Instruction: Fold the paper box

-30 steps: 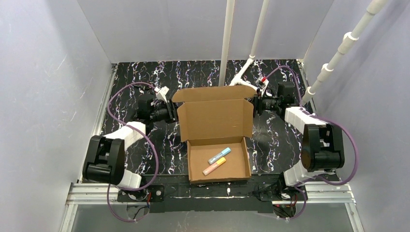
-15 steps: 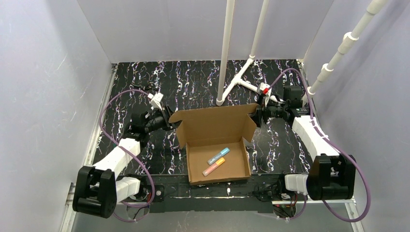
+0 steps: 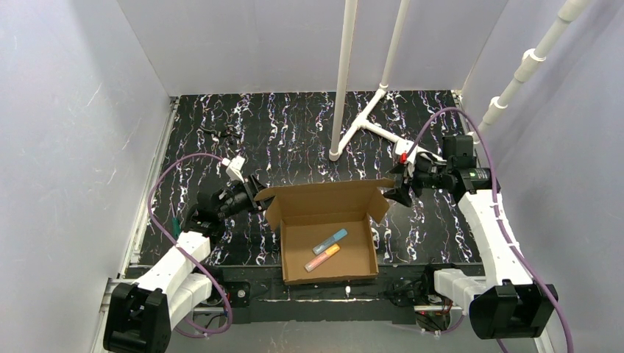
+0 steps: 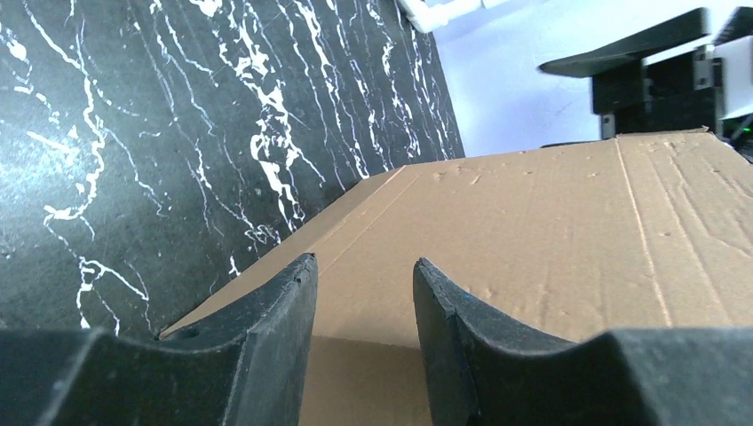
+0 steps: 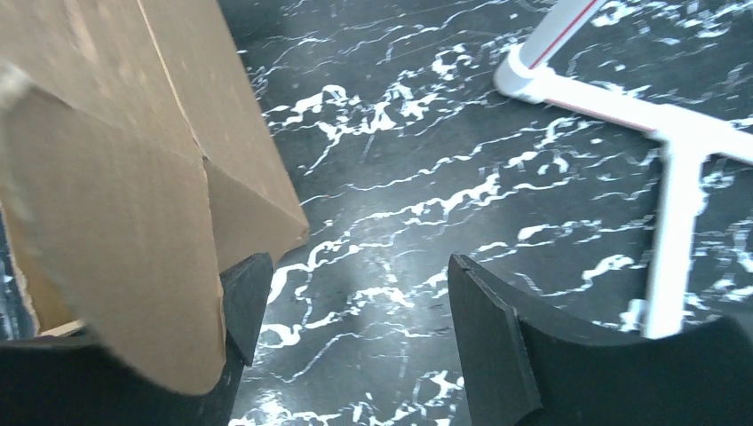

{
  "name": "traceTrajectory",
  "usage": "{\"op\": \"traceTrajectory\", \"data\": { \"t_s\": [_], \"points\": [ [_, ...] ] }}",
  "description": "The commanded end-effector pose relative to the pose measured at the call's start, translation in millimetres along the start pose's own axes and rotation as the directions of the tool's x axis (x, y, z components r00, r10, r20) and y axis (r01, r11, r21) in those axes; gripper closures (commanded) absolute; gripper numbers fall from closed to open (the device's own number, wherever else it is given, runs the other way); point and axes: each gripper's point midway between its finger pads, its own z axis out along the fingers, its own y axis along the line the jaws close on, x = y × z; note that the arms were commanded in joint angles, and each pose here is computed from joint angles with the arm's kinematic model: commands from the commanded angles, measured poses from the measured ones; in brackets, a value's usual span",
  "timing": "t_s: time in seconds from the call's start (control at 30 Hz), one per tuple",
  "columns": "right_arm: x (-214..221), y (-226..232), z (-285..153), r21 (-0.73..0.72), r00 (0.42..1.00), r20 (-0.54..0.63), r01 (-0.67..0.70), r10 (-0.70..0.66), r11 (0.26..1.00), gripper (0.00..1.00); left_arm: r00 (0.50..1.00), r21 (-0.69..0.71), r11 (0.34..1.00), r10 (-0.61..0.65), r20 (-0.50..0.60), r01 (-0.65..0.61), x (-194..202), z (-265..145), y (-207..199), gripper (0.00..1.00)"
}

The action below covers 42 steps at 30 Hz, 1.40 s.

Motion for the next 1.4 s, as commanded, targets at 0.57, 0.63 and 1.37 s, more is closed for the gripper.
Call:
{"op": "traceTrajectory", "data": {
  "t_s": [0.57,0.63,1.37],
  "points": [
    [-137.4,19.5,-83.2,-0.004,0.938,0.052,0.344,-0.344,0.939,0.01,1.0,0.027,0.999,0.022,-0.01,-0.022,0.3,0.7,-7.9,0.58],
    [-146.9,25.1,-67.0,-0.087,0.939,0.086,0.339,-0.332,0.937,0.02,1.0,0.028,0.999,0.026,-0.015,-0.025,0.4,2.0,-8.9,0.58],
    [-119.3,65.1,44.5,-0.328,0.843,-0.089,0.478,-0.531,0.814,0.57,1.0,0.021,0.999,0.025,-0.018,-0.025,-5.0,10.1,-13.6,0.58]
  ]
}}
